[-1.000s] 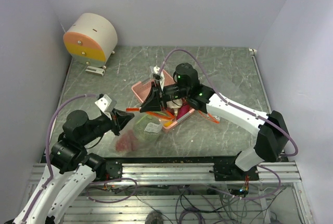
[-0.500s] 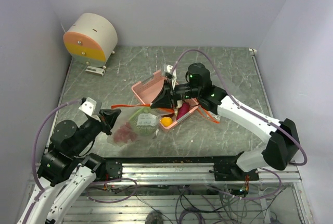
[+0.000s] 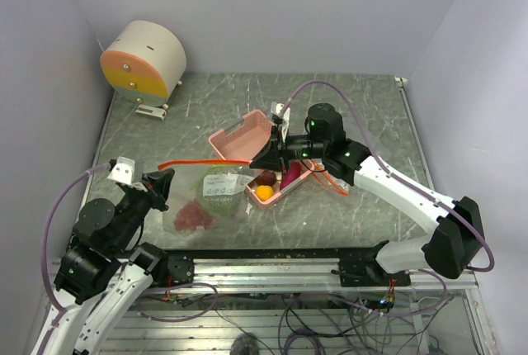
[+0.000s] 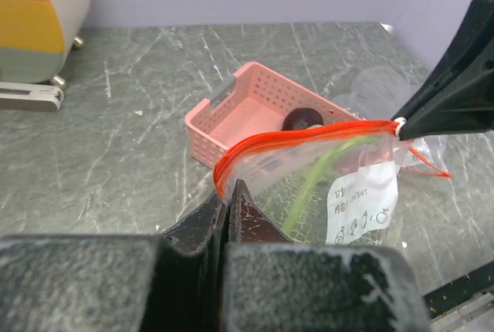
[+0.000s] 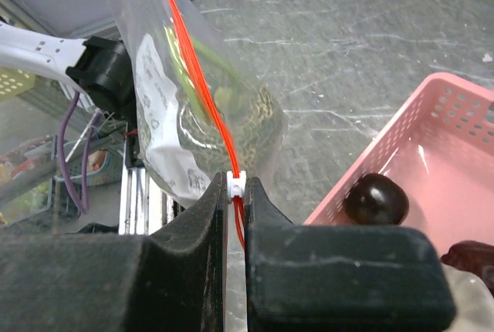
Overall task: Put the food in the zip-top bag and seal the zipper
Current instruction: Zip the zipper food storage bag at the center of the board, then place the zipper food storage bag at the corner of the board.
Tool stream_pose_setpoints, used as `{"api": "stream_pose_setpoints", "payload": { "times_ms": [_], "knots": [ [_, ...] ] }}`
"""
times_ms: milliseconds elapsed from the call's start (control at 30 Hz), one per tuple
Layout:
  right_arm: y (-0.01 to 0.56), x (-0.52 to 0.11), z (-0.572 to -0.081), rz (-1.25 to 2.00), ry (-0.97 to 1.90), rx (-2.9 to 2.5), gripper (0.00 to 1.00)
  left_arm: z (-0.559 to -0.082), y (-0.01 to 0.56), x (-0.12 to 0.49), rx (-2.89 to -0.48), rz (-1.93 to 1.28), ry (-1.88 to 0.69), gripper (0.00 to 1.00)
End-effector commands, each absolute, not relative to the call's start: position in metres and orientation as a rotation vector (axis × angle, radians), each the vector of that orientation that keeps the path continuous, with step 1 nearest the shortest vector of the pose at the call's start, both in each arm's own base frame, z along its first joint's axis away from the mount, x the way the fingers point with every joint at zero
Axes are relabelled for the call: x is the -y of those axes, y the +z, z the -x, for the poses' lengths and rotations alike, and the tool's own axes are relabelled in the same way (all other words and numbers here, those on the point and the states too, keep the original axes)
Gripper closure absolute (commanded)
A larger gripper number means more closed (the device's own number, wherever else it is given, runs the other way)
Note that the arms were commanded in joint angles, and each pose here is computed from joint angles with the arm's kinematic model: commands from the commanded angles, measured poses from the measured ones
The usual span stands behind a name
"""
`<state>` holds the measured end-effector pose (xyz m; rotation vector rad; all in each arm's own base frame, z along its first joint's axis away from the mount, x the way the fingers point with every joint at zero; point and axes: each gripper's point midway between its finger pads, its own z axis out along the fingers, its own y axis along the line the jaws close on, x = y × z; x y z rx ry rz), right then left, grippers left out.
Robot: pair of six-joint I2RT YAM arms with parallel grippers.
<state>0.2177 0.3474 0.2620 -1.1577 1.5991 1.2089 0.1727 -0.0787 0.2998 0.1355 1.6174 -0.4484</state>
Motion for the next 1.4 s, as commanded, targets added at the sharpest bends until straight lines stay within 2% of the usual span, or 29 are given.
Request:
{"api": "stream_pose_setpoints", "payload": {
  "times_ms": [0,167,200,367,500,633,733,800,833,900,967,1100,1367],
  "knots": [
    [0.258,-0.332,-0.231,1.106,1.122,-1.649,1.00,-0.172,0.330,0.045,-1.522,0.020,-0.349,0.93],
    [0.258,-0.331,-0.236,1.078,1.102,-1.659,1.00,-0.172,0.331,0.044,-1.516,0.035,-0.351,0.93],
    [0.260,-0.332,-0.239,1.062,1.099,-1.665,0.94,-0.173,0.331,0.044,-1.514,0.040,-0.352,0.93],
    [0.280,-0.331,-0.272,0.840,1.020,-1.719,0.37,-0.179,0.337,0.038,-1.484,0.105,-0.341,0.93],
    [0.291,-0.320,-0.302,0.632,0.908,-1.775,0.12,-0.188,0.344,0.029,-1.457,0.201,-0.318,0.93],
    [0.271,-0.294,-0.335,0.441,0.709,-1.921,0.08,-0.199,0.347,0.016,-1.440,0.294,-0.248,0.93],
    [0.238,-0.249,-0.359,0.207,0.478,-2.077,0.00,-0.202,0.347,-0.007,-1.424,0.419,-0.148,0.93],
    [0.219,-0.214,-0.367,0.064,0.321,-2.142,0.00,-0.204,0.343,-0.018,-1.415,0.491,-0.097,0.93],
    [0.209,-0.197,-0.369,0.000,0.255,-2.168,0.00,-0.205,0.339,-0.022,-1.412,0.527,-0.083,0.85],
    [0.195,-0.169,-0.367,-0.105,0.173,-2.204,0.00,-0.209,0.330,-0.024,-1.420,0.575,-0.066,0.62],
    [0.186,-0.147,-0.361,-0.172,0.113,-2.218,0.00,-0.216,0.324,-0.016,-1.451,0.550,-0.074,0.30],
    [0.174,-0.118,-0.342,-0.233,-0.026,-2.273,0.00,-0.227,0.328,0.001,-1.495,0.467,-0.110,0.03],
    [0.144,-0.090,-0.304,-0.234,-0.227,-2.440,0.00,-0.235,0.353,0.055,-1.518,0.231,-0.330,0.00]
  ]
}}
